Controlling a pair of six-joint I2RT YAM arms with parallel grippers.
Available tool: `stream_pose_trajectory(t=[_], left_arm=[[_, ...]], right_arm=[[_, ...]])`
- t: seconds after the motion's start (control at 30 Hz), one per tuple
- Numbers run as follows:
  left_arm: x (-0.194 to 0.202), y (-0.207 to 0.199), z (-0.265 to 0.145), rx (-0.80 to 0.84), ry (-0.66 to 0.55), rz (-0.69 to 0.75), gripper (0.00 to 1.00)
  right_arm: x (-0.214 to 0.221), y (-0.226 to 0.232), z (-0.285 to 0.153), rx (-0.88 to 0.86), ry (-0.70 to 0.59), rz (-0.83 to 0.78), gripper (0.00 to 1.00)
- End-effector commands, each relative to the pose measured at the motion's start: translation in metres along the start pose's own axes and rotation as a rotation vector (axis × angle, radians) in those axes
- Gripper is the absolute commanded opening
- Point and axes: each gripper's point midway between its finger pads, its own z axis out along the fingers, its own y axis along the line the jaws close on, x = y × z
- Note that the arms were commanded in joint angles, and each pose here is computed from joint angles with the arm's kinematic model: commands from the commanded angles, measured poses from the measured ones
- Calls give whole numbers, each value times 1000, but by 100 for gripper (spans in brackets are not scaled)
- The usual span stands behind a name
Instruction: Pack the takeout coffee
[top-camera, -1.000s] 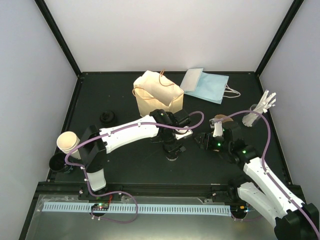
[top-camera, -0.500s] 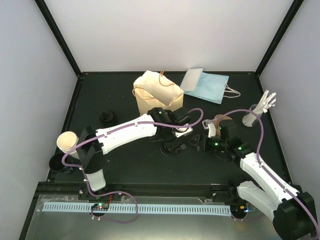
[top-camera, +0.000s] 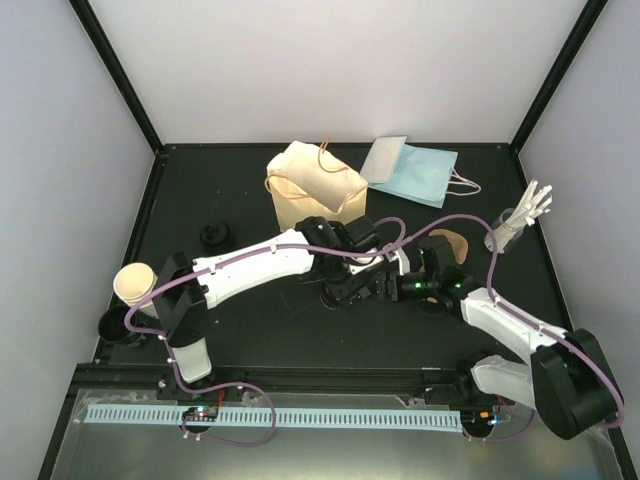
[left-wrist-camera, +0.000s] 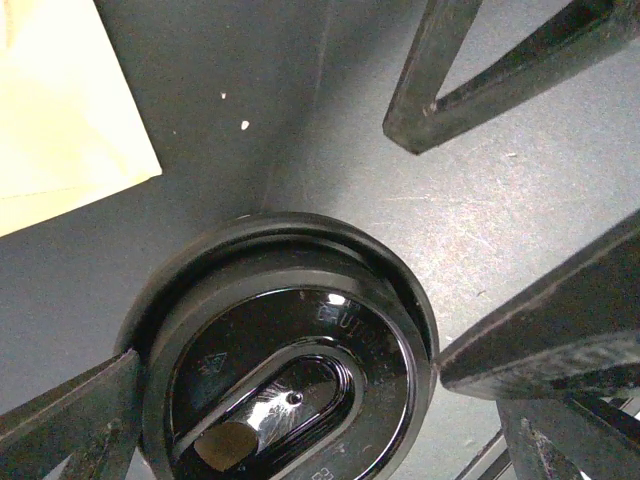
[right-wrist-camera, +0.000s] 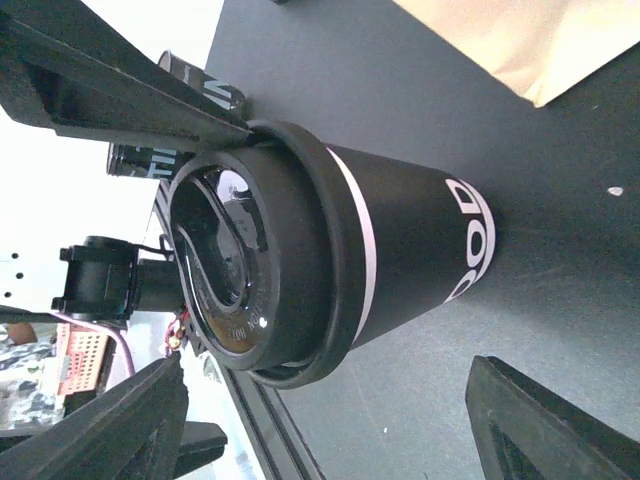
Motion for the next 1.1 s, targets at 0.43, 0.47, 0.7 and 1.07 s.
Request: stream_pose_trajectory(t=[0.43, 0.47, 0.7, 1.07], left_arm=[[2, 10, -5, 2, -37, -12, 97], [1, 10, -7, 5, -47, -11, 97], [-11, 11, -24, 2, -122, -12, 99], [-26, 15, -72, -18, -277, -37, 99]], right_arm=[[-18, 1, 37, -53, 37, 75, 68], [-18, -1, 37, -40, 38, 81, 68], [-11, -16, 39, 27, 53, 104, 65], [-12, -18, 37, 55, 50, 97, 65]])
